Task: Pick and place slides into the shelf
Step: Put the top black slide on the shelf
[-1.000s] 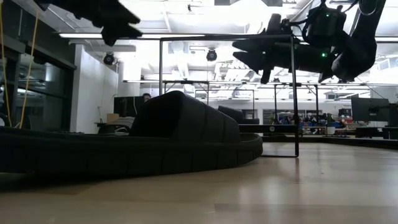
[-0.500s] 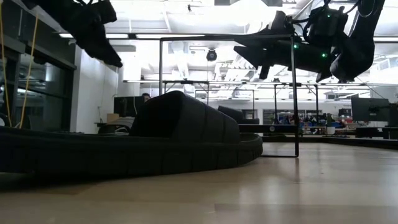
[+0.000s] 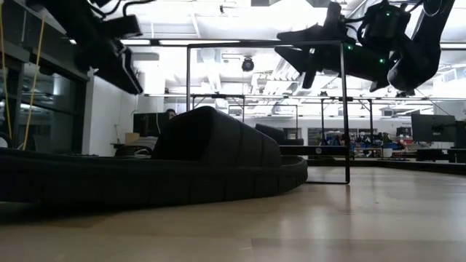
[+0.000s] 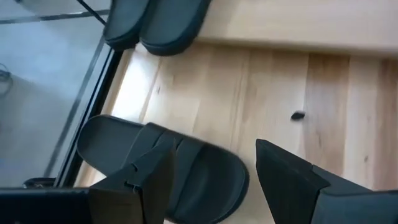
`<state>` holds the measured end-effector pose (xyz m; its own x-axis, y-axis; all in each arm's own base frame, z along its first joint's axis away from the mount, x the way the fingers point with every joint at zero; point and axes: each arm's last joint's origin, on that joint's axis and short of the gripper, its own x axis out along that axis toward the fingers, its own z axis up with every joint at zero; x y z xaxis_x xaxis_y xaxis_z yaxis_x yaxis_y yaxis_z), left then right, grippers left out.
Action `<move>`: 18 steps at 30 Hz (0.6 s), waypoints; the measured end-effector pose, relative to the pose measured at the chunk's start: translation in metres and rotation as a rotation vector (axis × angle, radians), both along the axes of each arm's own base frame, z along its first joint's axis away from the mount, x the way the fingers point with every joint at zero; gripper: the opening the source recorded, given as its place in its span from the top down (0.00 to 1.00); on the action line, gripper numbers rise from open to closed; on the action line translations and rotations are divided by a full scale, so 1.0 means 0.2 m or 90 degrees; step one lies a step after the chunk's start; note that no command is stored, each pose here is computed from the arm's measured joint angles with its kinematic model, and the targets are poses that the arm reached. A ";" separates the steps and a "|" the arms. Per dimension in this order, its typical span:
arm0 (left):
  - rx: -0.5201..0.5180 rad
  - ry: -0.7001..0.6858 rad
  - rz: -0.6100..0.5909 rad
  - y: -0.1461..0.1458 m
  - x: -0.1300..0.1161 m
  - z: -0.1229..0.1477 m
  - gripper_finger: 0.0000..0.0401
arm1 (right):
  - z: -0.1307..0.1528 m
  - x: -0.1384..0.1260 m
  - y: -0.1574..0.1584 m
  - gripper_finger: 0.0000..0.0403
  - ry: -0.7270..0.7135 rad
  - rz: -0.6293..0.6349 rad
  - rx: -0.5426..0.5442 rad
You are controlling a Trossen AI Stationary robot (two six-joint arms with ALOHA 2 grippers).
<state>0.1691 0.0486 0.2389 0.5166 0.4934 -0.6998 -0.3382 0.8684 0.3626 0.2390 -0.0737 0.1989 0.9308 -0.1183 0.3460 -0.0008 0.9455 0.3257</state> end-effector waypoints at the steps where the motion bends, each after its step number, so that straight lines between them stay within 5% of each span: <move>1: 0.005 0.017 -0.002 0.00 0.01 -0.02 0.49 | 0.00 0.00 0.00 0.63 0.003 0.004 0.007; 18: 0.093 0.289 -0.021 0.01 0.20 -0.32 0.49 | -0.02 0.01 0.00 0.63 0.025 0.017 0.051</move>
